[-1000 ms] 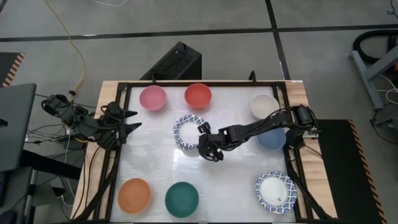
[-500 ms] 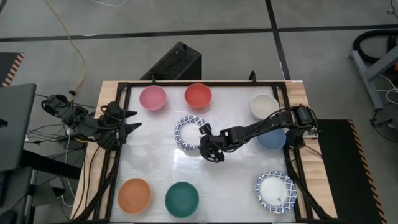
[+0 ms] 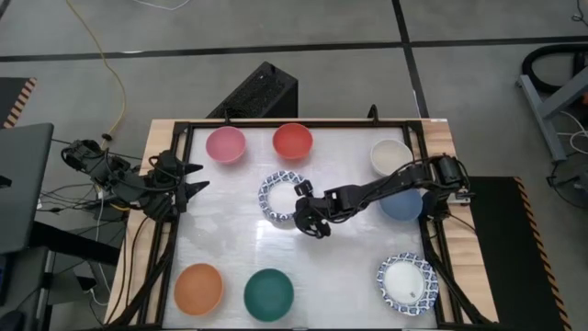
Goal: Nest bowls inside each other
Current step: Stack the top blue white patterned bowl on top of the middle blue white patterned bowl, then stack the bottom blue white patterned bowl on top of the top blue white patterned bowl
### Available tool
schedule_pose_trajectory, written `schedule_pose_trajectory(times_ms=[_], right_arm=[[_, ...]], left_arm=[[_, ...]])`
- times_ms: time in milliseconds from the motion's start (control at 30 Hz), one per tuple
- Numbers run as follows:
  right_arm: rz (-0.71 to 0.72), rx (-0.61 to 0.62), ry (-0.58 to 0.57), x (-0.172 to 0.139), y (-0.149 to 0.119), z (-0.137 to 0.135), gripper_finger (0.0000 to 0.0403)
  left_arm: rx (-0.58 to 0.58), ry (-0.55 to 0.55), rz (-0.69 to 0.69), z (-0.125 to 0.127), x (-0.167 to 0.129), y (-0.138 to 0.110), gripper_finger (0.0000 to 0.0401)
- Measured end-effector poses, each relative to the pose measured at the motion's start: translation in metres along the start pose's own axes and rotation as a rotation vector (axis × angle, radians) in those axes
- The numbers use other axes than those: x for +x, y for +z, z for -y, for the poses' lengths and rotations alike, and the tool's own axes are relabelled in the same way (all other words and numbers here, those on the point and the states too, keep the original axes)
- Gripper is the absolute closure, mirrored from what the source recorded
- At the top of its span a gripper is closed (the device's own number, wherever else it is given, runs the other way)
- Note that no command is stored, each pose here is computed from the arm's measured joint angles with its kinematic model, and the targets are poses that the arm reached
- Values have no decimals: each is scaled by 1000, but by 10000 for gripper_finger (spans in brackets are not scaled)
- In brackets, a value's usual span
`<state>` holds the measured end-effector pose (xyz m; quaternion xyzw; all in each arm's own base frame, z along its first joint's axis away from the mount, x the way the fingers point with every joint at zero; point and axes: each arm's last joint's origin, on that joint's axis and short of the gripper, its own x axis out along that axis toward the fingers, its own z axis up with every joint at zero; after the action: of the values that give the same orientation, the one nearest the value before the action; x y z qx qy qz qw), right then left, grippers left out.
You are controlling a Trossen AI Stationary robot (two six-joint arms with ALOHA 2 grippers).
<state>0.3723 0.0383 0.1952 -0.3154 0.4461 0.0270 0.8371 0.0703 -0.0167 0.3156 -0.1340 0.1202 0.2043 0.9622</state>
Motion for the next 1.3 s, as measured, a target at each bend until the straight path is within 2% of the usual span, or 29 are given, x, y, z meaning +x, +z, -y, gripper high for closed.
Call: schedule_pose_trajectory(times_ms=[333,833,1133,1300], right_arm=[[17,38,-17,1,0,5,306],[32,100,10,0,2,5,182],[44,105,23,-11,16,6,183],[-67,182,109,-22,16,-2,183]], left_arm=[[0,-1,-1,0,0,0,122],[0,-1,-1,0,0,0,122],[0,-7,-5,0,0,0,122],[3,-6,-10,0,0,-1,122]])
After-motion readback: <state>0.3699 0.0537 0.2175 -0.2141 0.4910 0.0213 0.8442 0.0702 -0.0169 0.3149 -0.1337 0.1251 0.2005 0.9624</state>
